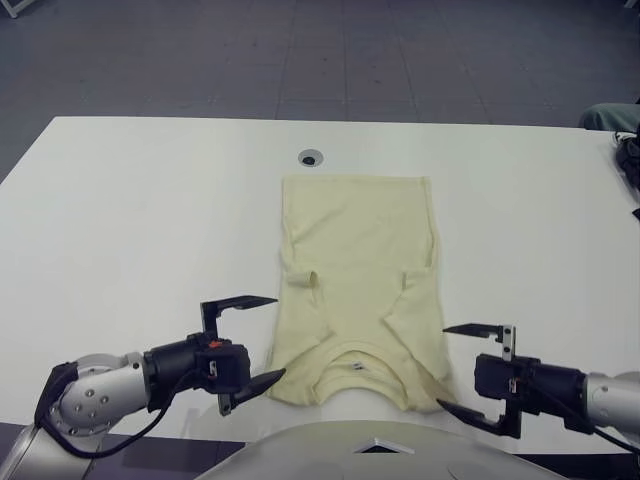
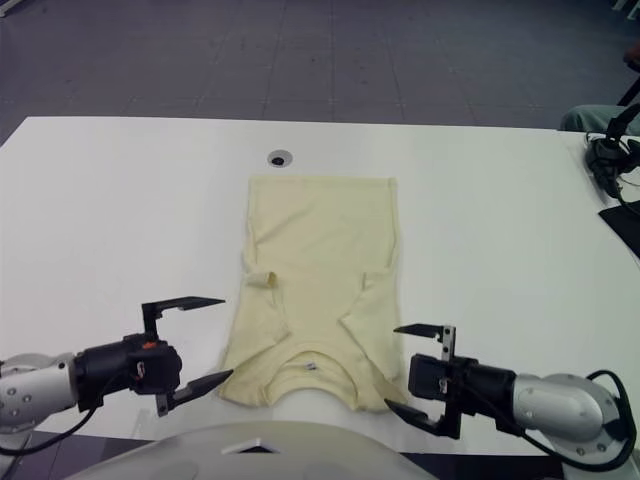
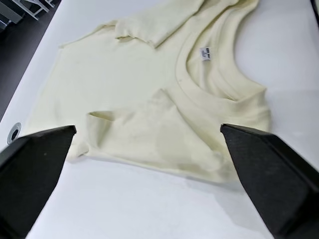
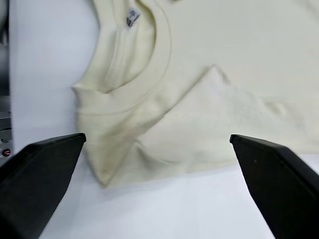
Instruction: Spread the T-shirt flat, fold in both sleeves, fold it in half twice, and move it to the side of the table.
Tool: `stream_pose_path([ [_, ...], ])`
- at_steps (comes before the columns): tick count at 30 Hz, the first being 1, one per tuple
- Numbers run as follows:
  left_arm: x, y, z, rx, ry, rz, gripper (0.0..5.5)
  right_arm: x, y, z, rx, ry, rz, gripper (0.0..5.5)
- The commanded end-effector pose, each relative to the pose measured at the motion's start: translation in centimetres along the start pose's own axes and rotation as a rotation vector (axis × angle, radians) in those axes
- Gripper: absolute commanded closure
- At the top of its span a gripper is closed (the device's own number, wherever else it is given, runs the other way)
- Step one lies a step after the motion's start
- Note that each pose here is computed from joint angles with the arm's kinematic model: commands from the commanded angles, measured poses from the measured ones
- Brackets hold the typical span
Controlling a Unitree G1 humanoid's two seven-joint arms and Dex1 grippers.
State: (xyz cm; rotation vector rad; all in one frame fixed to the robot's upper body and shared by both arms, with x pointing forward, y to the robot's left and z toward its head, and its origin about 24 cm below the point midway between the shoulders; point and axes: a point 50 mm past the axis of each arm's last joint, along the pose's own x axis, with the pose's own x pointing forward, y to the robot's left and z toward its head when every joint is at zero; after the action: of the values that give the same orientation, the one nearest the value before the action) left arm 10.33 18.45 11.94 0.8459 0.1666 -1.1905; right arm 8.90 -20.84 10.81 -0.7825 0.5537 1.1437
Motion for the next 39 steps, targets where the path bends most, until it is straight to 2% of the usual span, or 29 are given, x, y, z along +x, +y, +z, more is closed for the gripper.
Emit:
stream_pose_path([
  [1, -0.5, -1.9, 0.8, -0.014, 0.057, -0.012, 0.10, -0.1, 0.9, -0.3, -0.045, 0.075, -0.023, 0.11],
  [10, 0.1, -5.3, 0.6, -0.084, 0.145, -0.080, 0.10, 1.3, 3.3, 0.2, -0.042, 0.084, 0.027, 0.11],
  [29, 3.8, -4.3, -1.9, -0.111, 0.244, 0.055, 0.10, 2.4, 2.9, -2.0, 0.041, 0.220, -0.037, 0.11],
  [39, 3.8, -5.1, -1.9, -0.093, 0.259, -0.025, 0.18, 2.5, 2.5, -1.8, 0.117, 0.256, -0.060, 0.10],
])
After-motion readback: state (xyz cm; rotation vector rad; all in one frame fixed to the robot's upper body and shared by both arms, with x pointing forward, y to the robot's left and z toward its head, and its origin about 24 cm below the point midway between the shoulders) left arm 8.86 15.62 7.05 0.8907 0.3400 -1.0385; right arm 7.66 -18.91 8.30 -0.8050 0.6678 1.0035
